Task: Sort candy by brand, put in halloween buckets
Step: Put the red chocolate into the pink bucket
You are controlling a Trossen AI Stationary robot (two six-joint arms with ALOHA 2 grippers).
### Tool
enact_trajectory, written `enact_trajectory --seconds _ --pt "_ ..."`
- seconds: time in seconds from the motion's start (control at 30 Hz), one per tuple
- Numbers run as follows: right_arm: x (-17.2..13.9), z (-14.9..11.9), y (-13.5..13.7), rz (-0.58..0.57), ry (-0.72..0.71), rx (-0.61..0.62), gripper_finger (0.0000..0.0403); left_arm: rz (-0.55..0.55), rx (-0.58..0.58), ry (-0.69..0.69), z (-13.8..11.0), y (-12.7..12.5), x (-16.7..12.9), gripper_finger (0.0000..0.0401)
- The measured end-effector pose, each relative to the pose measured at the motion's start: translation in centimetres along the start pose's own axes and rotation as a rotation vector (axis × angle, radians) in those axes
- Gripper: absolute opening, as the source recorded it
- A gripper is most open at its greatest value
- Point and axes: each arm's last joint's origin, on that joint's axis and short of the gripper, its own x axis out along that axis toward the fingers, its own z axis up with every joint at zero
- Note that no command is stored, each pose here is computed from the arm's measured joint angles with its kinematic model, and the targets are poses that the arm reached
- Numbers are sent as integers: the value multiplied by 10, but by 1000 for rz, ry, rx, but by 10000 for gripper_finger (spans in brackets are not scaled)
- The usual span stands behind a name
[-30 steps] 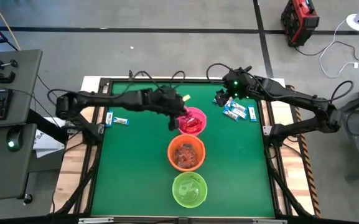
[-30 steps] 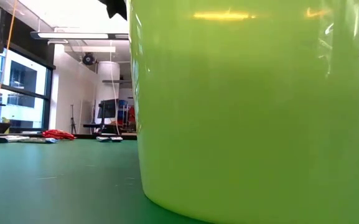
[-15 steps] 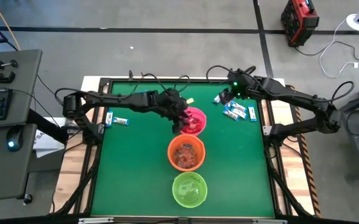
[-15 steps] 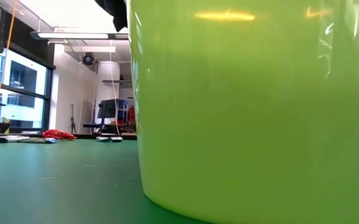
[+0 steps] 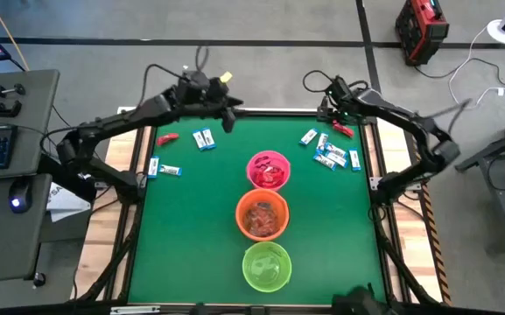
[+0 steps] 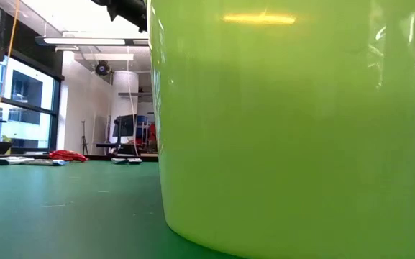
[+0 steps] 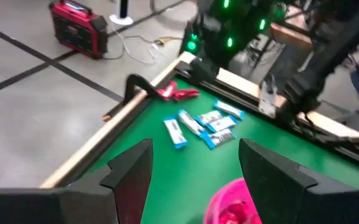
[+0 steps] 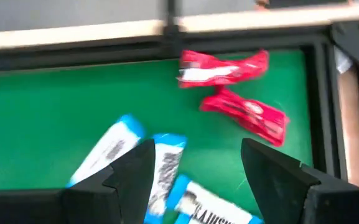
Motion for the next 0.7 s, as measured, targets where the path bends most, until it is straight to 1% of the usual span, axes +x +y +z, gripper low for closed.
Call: enact_trajectory --seconds 0.07,0.13,0.23,0.33,0.47,0.6,0.7 --pt "18 5 -3 -58 27 109 231 16 -10 -5 3 7 -7 228" --pt "31 10 -6 -102 21 282 231 28 -10 4 3 11 -12 228" --pt "44 14 -9 -170 -25 495 231 44 23 40 1 15 -18 228" --pt "51 15 -9 -195 -46 663 231 58 69 89 -3 18 -23 228" --pt "58 13 -10 -238 -52 822 231 85 72 151 -8 26 -28 228" --pt "68 6 -13 -339 -35 990 231 117 49 191 -11 36 -31 227" --pt "75 3 -12 -371 -26 1033 231 139 46 200 -12 43 -34 227"
